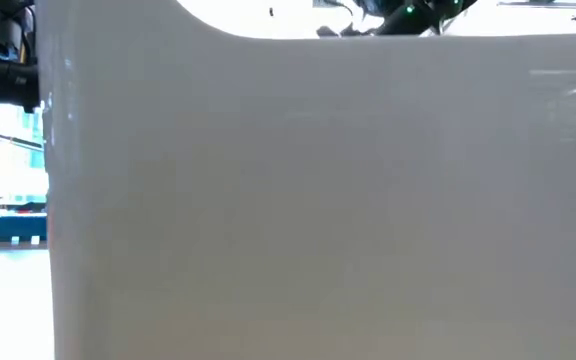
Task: Sort & place blocks by color
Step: Put the yellow game piece into the transparent bin
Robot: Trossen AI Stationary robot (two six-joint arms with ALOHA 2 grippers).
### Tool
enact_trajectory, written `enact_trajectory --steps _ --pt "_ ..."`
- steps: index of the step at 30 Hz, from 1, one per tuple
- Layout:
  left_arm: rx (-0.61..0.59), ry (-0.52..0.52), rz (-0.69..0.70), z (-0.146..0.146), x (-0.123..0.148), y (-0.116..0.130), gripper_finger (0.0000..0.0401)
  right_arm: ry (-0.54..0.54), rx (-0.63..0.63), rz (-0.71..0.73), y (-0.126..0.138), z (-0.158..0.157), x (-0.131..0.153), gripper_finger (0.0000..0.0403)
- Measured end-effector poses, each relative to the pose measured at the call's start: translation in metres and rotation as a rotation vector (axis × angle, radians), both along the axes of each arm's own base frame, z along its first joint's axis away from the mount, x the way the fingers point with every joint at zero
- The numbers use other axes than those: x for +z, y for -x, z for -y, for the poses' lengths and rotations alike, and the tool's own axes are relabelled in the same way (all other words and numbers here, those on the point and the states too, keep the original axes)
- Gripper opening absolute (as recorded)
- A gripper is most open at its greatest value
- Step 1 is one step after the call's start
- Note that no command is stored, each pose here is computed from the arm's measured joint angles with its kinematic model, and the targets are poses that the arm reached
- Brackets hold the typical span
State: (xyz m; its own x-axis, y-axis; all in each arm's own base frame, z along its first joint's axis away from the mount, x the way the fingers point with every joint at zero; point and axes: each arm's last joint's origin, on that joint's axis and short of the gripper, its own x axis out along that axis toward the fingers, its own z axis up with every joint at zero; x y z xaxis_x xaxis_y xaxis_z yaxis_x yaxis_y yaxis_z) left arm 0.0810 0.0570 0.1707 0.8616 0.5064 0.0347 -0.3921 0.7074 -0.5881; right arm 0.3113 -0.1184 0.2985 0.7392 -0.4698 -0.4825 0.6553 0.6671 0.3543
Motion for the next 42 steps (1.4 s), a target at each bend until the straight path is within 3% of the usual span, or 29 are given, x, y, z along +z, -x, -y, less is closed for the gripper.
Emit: enact_trajectory --steps 4,9,17,26,31,42 --pt "-0.005 0.01 0.042 0.001 0.006 0.001 0.0231 0.161 0.002 0.111 -0.007 0.004 0.015 0.0111" --pt "-0.008 -0.085 0.043 0.003 0.026 0.004 0.0231 0.27 0.01 0.189 -0.01 0.01 0.026 0.0113" --pt "-0.002 -0.158 -0.112 0.003 0.055 0.003 0.0231 0.192 0.032 0.087 -0.013 0.022 0.003 0.0113" --pt "-0.062 -0.117 -0.419 -0.004 0.082 -0.007 0.0231 0.011 0.026 -0.089 -0.015 0.024 -0.032 0.0112" --pt "-0.109 -0.12 -0.553 -0.01 0.096 -0.015 0.0231 0.0 0.035 -0.137 -0.014 0.023 -0.036 0.0111" --pt "-0.2 -0.035 -0.788 -0.025 0.11 -0.036 0.0231 0.075 0.049 -0.215 -0.013 0.03 -0.008 0.0109"
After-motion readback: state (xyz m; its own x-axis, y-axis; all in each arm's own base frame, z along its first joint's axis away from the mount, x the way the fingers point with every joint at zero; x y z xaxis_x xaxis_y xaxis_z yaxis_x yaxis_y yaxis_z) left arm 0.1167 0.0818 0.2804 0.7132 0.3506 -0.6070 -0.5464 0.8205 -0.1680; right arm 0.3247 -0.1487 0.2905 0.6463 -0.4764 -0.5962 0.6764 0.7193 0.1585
